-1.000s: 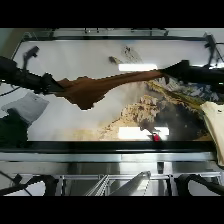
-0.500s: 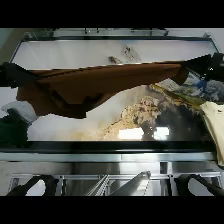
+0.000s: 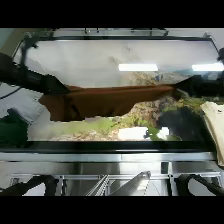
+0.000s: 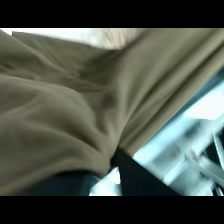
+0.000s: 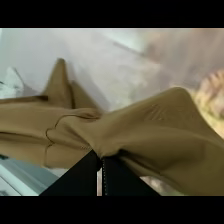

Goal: Fold the shirts.

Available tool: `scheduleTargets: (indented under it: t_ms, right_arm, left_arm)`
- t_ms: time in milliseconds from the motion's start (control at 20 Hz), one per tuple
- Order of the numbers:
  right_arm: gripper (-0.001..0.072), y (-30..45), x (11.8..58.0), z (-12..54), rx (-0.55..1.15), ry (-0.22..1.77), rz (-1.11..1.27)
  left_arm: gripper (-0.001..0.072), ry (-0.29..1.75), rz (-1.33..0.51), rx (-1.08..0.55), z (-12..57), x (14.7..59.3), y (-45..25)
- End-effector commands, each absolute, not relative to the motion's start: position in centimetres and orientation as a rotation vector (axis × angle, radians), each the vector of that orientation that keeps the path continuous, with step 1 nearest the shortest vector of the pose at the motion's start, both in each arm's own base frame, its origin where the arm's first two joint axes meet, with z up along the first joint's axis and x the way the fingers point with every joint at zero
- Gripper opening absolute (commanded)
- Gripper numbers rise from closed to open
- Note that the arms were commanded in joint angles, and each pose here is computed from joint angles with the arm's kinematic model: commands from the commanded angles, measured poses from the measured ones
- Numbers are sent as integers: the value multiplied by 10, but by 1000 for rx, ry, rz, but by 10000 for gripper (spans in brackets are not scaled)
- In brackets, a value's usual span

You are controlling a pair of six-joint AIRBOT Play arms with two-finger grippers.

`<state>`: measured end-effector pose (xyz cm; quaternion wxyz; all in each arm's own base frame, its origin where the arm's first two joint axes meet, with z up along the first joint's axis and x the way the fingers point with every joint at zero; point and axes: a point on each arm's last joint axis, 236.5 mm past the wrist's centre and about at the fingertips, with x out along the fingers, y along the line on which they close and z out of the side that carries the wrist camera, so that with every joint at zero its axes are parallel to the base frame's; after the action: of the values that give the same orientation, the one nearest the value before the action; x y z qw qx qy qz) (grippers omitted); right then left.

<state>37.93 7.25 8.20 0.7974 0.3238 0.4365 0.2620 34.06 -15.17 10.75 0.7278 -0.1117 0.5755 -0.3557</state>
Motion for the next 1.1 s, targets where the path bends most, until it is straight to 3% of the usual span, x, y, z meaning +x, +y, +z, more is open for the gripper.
scheduleTargets:
  t_ms: [0, 50, 100, 400, 600, 800, 1050]
  right_arm:
    - [49, 78, 362, 21, 725, 1082, 515]
    - [273, 77, 361, 15, 725, 1101, 511]
    - [511, 74, 362, 14, 728, 1100, 504]
    - [510, 38, 359, 22, 726, 1091, 456]
    - [509, 18, 352, -11, 681, 1156, 345]
    - [507, 18, 349, -38, 745, 1234, 315]
    - [488, 37, 334, -81, 831, 1367, 320]
  left_arm:
    - [517, 1424, -876, -255, 56, 338, -188]
    - [720, 1461, -867, -277, 45, 340, -184]
    - [720, 1490, -856, -301, 37, 341, -177]
    - [720, 1584, -716, -534, 20, 318, -96]
    - [711, 1468, -434, -748, -25, 312, -38]
    - [694, 1556, -405, -860, -57, 290, -39]
    - [694, 1651, -419, -838, -96, 290, -64]
